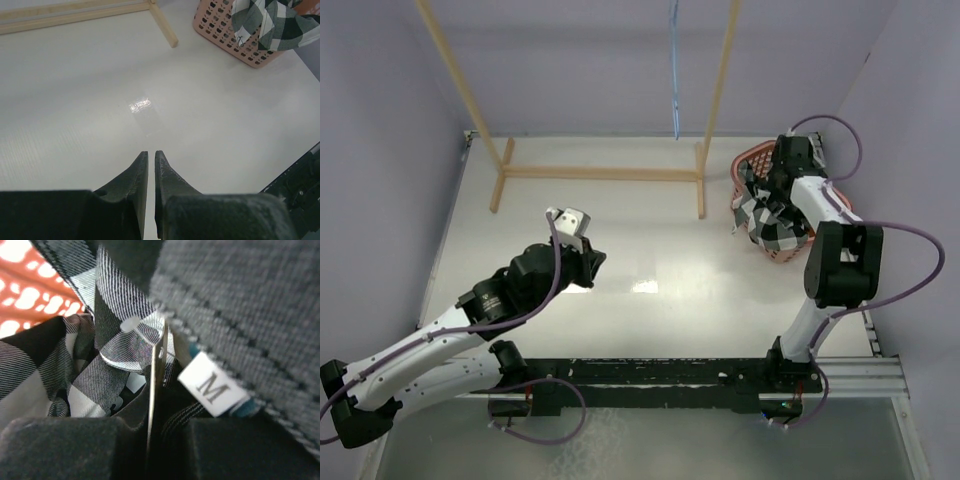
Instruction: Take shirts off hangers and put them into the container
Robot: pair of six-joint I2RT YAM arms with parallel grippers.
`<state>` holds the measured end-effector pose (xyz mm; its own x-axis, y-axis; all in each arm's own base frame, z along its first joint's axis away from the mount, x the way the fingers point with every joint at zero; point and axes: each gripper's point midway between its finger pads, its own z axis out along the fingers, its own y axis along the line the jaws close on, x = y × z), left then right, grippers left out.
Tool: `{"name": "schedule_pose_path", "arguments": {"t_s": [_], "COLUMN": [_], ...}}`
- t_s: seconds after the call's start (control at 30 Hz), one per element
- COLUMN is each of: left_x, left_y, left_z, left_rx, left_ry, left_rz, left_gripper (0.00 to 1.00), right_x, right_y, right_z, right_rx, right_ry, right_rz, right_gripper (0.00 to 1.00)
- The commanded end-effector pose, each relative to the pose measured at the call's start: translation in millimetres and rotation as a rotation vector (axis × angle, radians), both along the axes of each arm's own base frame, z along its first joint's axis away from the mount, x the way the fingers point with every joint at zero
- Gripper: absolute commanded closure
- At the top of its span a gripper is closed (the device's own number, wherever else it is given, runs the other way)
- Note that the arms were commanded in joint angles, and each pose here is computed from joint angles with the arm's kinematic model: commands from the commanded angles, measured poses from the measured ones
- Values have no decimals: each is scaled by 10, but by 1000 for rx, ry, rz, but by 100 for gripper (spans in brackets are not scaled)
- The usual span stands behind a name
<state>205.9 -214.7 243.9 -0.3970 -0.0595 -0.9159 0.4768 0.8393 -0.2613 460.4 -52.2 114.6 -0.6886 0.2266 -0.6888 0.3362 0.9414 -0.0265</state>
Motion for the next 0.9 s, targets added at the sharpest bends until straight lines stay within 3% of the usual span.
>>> {"name": "schedule_pose_path", "arguments": {"t_s": [0.0,0.17,0.37,0.5,0.57,0.6,0.67,0.87], "left_x": [-1,16,40,62,86,99,134,233], "left_y": [4,-23,-102,-116,-106,-95,-73,17], "left_z": [271,209,105,6,-16,-41,-56,-78], "left_rx": [-28,5,50,86,94,96,92,109], "left_ry": [-59,-47,1,36,49,61,83,150], "left_rz": [-13,-20,-32,-21,0,18,60,197], "left_gripper": [87,84,70,66,62,59,50,44], "right_x": [-49,-150,-206,-204,-205,-216,-243,-390], "right_y": [87,99,91,81,82,79,83,93], "right_z": [-237,-562,-611,-263,-8,119,446,1398], "right_rx": [81,91,98,96,95,94,92,79], "right_ry": [24,99,122,59,16,-2,-58,-275], "right_rz": [-27,-30,-51,-60,-57,-59,-54,-31], "right_gripper": [88,83,63,53,42,22,1,0]}}
